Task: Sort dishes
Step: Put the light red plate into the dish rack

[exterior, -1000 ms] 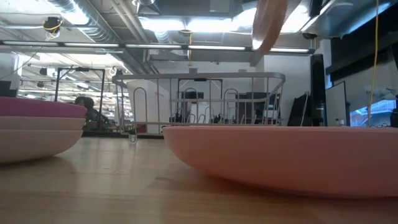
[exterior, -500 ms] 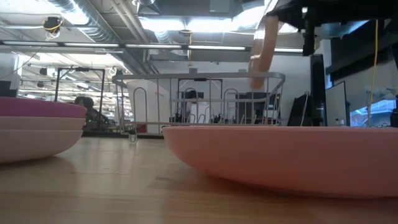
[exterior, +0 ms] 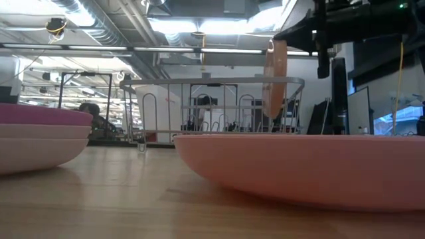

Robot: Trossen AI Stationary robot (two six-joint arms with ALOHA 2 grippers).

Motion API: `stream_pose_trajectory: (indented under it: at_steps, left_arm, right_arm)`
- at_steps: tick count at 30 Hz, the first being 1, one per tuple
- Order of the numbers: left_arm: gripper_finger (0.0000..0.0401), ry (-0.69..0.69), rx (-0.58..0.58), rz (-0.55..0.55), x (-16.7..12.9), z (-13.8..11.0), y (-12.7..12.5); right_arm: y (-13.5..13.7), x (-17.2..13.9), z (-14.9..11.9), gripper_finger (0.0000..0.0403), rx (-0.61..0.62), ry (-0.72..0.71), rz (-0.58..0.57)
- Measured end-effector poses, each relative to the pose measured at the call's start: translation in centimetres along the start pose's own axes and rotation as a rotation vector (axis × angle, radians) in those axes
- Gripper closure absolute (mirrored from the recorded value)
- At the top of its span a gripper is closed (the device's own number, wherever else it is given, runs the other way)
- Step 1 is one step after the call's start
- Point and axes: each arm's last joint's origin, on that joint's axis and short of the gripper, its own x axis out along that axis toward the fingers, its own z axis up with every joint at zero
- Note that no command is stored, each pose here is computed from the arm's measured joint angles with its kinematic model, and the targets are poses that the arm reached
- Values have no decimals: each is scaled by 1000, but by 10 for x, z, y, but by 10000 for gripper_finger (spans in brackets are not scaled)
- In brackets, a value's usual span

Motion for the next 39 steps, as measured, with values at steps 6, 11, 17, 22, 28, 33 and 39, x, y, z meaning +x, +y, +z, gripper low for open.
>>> stream_pose_trajectory:
  at_steps: [6, 11, 17, 22, 28, 33, 39]
  left_arm:
    - [246, 0, 0, 0, 0, 0, 0]
    - [246, 0, 0, 0, 0, 0, 0]
    - [246, 0, -6, 0, 0, 0, 0]
    - [246, 0, -5, 0, 0, 0, 0]
    - [246, 0, -21, 0, 0, 0, 0]
    - [246, 0, -24, 0, 0, 0, 0]
    - [246, 1, -25, -4, 0, 0, 0]
  right_arm:
    - [-2, 2, -5, 394, -3, 7, -13]
    - [-5, 5, -12, 394, -2, 24, -34]
    - [-7, 7, -15, 393, 41, 24, -57]
    - [-8, 7, -16, 363, 36, 32, -65]
    - [-8, 7, -17, 347, 34, 34, -66]
    - [-8, 7, -17, 345, 35, 50, -50]
    - [-9, 6, -20, 344, -13, 124, -23]
